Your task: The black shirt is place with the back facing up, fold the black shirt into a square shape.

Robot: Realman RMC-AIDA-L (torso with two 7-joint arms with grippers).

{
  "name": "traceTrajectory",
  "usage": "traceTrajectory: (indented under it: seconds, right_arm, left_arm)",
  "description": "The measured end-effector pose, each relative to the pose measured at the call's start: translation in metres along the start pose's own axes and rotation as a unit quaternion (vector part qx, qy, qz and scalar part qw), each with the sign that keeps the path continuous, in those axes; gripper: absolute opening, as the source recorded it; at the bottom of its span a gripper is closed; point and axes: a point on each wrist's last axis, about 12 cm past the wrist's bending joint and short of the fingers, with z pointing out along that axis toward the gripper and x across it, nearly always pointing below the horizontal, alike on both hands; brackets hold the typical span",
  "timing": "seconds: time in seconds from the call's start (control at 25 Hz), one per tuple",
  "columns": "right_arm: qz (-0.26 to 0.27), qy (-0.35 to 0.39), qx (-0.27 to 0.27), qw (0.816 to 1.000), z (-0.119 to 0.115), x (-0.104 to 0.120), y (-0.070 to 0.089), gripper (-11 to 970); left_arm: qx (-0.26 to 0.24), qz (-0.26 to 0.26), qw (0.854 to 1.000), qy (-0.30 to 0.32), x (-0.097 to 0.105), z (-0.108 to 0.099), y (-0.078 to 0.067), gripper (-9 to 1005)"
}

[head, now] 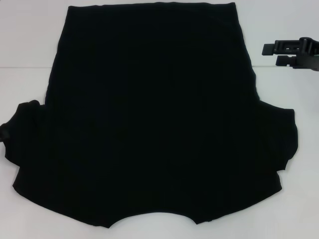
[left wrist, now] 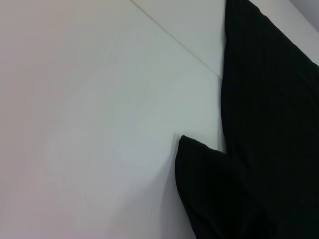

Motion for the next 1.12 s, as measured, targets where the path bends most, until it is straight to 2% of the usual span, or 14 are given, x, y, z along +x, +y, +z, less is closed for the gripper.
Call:
traceTrajectory:
  seconds: [0.64, 1.12]
  right_arm:
    - [0.003, -0.007, 0.001, 1.000, -0.002, -0.001, -0.002, 735]
    - [0.003, -0.006, 0.001, 1.000, -0.002, -0.001, -0.002, 735]
  left_arm:
    - [-0.011, -0.018, 0.999, -0.032, -0.017, -0.012, 0.004, 20]
    - [-0.019, -0.010, 0.998, -0.053, -0.035, -0.022, 0.001, 21]
